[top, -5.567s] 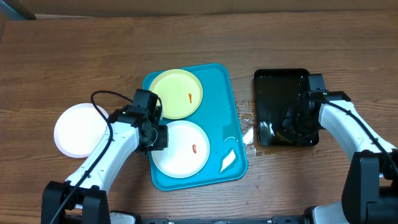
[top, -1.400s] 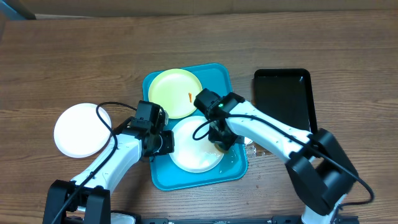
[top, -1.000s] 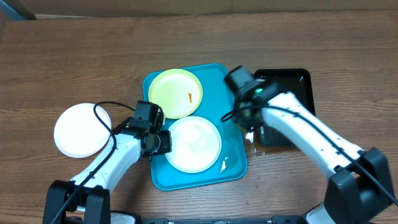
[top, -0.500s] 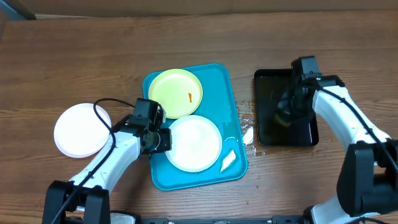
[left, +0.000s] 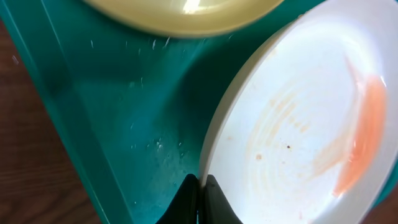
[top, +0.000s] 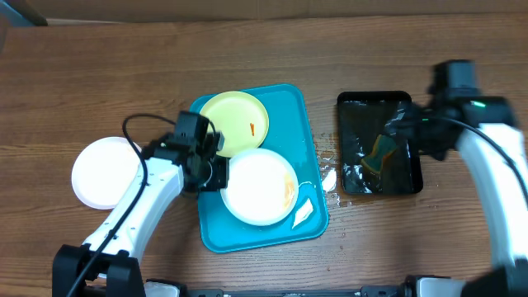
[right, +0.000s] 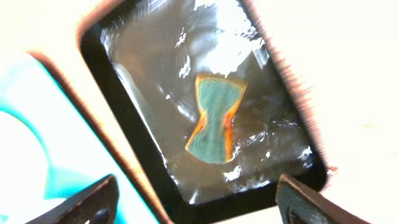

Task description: Clean dirty plates on tray and stack at the side

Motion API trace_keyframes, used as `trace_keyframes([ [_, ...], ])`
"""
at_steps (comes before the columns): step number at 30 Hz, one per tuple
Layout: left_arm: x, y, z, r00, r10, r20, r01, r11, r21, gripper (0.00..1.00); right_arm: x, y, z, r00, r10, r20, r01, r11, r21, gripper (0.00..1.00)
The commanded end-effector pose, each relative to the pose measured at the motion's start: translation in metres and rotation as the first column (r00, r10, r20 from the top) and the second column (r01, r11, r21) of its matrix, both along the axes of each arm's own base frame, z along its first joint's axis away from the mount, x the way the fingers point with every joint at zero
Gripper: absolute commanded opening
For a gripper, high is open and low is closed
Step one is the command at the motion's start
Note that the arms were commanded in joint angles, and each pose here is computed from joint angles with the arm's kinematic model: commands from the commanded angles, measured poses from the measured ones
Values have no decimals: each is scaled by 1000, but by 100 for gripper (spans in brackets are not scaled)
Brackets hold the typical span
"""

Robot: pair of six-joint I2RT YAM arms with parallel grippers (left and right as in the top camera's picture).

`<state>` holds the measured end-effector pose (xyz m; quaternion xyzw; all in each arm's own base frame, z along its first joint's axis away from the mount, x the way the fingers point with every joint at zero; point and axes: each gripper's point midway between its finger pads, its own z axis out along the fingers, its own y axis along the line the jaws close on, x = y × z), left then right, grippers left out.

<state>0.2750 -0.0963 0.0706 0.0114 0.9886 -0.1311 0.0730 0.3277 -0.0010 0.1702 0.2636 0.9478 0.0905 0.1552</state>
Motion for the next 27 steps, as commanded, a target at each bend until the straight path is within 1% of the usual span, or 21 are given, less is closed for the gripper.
trace_keyframes([
  [1, 26, -19, 46, 993, -63, 100, 67, 997, -44, 4, -14, -30, 37, 990, -104, 90, 101, 994, 36, 88],
  [2, 37, -32, 71, 985, -78, 153, 87, 995, -54, 4, -25, -47, 43, 982, -167, 93, 162, 985, 66, 89],
  [5, 56, -57, 111, 960, -88, 265, 112, 991, -74, 4, -36, -63, 45, 974, -208, 85, 197, 972, 125, 89],
  [8, 76, -73, 145, 916, -56, 398, 64, 998, -8, 4, -40, -72, 44, 969, -234, 81, 219, 963, 159, 89],
  [10, 90, -90, 168, 863, -57, 501, 40, 998, 45, 4, -41, -77, 44, 965, -248, 83, 233, 959, 160, 88],
  [13, 102, -116, 186, 803, -77, 590, 37, 996, 79, 4, -42, -77, 44, 965, -248, 81, 233, 959, 160, 88],
  [17, 120, -155, 193, 732, -108, 673, 13, 989, 146, 4, -44, -75, 43, 966, -248, 67, 234, 958, 163, 88],
  [20, 131, -185, 178, 685, -191, 703, 18, 969, 246, 4, -45, -75, 43, 967, -247, 63, 235, 958, 163, 88],
  [24, 138, -213, 156, 629, -324, 707, 15, 914, 406, 4, -47, -74, 42, 970, -236, 60, 224, 962, 156, 88],
  [27, 134, -223, 159, 584, -410, 701, -26, 853, 521, 4, -47, -74, 42, 970, -236, 57, 224, 962, 157, 88],
])
